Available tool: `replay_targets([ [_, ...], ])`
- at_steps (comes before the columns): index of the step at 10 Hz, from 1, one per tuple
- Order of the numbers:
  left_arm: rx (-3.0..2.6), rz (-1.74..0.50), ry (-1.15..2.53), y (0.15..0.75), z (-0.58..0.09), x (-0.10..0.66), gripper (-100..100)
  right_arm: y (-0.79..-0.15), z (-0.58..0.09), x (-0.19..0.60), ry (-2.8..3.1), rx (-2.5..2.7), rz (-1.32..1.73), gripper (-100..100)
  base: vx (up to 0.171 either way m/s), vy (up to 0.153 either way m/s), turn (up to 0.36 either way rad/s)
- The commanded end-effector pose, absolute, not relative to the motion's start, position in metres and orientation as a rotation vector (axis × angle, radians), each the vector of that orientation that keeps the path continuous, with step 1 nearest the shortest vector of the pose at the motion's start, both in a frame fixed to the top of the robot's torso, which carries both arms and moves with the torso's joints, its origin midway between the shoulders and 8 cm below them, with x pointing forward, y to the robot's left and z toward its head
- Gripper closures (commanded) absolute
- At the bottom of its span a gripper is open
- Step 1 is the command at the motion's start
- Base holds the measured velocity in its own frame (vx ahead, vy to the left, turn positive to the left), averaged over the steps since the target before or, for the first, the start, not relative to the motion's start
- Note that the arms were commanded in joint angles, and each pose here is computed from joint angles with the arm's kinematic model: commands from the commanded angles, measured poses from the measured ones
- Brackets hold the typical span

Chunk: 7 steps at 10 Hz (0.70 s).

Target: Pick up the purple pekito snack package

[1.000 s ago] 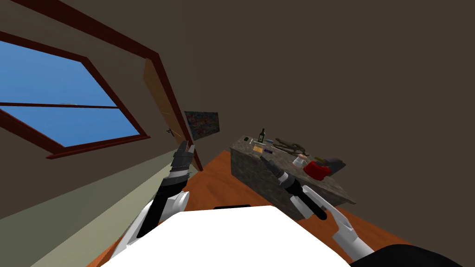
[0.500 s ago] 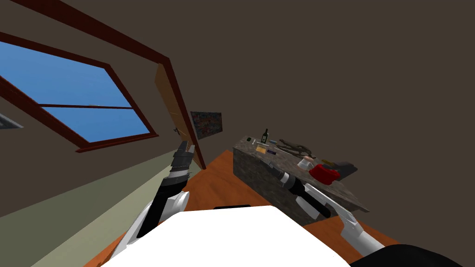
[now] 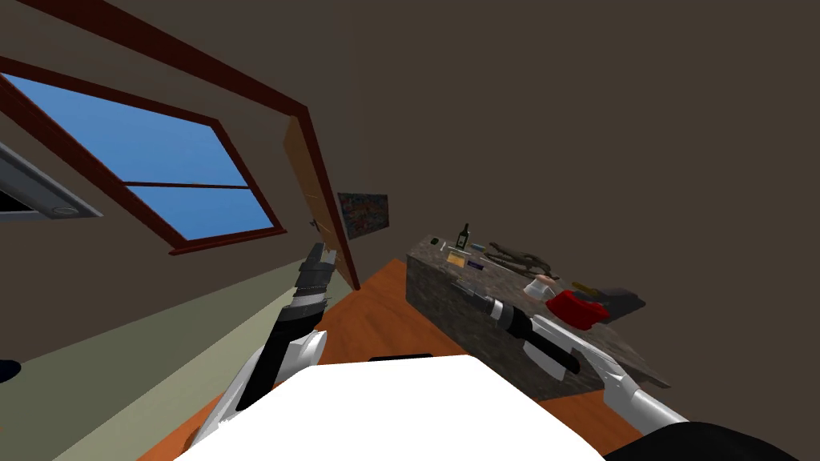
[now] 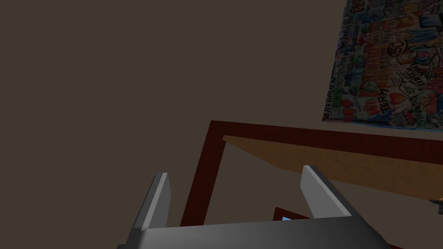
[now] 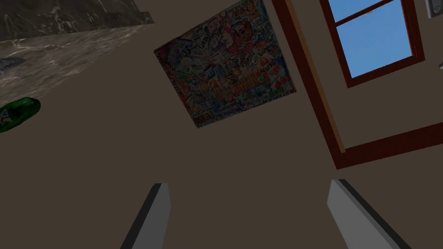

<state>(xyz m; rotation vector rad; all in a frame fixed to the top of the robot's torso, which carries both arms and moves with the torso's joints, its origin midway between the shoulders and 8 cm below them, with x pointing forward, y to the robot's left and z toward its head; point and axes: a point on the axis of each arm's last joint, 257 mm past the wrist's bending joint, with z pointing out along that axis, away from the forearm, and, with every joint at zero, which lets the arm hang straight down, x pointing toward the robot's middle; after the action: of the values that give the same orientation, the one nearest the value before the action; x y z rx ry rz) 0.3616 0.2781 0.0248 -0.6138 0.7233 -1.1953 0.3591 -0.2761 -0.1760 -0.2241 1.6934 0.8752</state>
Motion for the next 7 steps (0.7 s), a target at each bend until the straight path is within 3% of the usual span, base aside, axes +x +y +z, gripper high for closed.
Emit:
replay_targets([
  [1, -0.614, -1.195, 0.723, 0.278, 0.025, 0.362, 0, -0.289, -0.197, 0.352, 1.769, -0.261, 0.837, -100, 0.014, 0.017, 0.175],
  [7, -0.614, -1.195, 0.723, 0.278, 0.025, 0.362, 0, -0.327, -0.233, 0.336, 1.944, -0.386, 0.727, -100, 0.019, 0.005, 0.106],
])
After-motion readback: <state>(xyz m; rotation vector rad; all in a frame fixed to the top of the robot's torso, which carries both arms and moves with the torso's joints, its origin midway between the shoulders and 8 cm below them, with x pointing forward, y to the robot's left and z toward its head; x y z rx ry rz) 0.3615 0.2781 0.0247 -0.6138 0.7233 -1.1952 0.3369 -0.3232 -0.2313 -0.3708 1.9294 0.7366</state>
